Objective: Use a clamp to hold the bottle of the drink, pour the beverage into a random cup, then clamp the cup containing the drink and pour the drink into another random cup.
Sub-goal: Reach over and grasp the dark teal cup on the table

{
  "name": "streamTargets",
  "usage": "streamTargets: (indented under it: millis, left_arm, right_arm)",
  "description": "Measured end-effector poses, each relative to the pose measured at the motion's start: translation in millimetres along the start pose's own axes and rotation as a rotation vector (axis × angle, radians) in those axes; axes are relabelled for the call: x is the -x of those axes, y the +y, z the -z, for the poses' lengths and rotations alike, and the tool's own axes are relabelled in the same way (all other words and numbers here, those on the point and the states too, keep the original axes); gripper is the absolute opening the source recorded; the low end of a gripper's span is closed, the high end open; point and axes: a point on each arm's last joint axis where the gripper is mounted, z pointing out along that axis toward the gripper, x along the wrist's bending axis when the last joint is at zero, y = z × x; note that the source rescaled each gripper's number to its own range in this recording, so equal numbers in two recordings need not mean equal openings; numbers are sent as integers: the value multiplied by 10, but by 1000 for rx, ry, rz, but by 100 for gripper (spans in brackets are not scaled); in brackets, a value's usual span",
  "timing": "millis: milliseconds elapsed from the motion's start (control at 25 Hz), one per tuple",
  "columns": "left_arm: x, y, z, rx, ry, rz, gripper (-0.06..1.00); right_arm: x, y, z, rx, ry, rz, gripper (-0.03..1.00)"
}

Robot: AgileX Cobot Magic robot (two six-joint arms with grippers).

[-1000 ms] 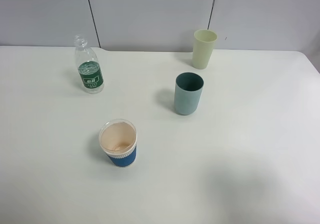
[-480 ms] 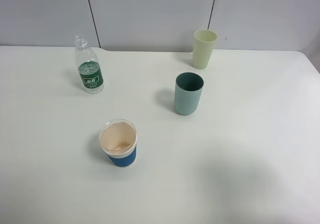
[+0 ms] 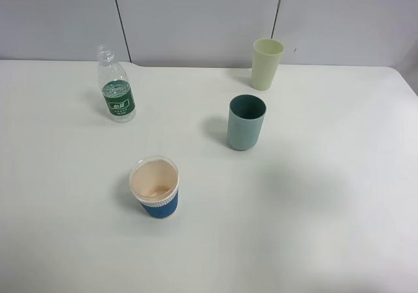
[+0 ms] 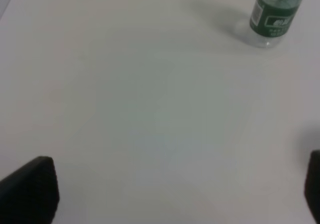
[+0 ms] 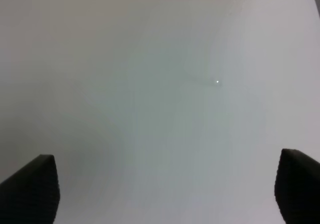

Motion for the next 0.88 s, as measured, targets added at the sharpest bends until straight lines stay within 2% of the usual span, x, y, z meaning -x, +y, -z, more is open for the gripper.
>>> streamTargets:
  millis: [200,320,640,880]
  left_arm:
    - [0,0,0,0,0,0,100]
    - [0,0,0,0,0,0,100]
    - [0,0,0,0,0,0,100]
    - [0,0,0,0,0,0,100]
  right_arm:
    - [21,267,-261,-63,-23,30,58]
    - [-31,349,-469,-90,-12,98,58]
    - [-509,423,-973,-141,128,307,58]
    - [-837,384,-1135,-152,214,367,58]
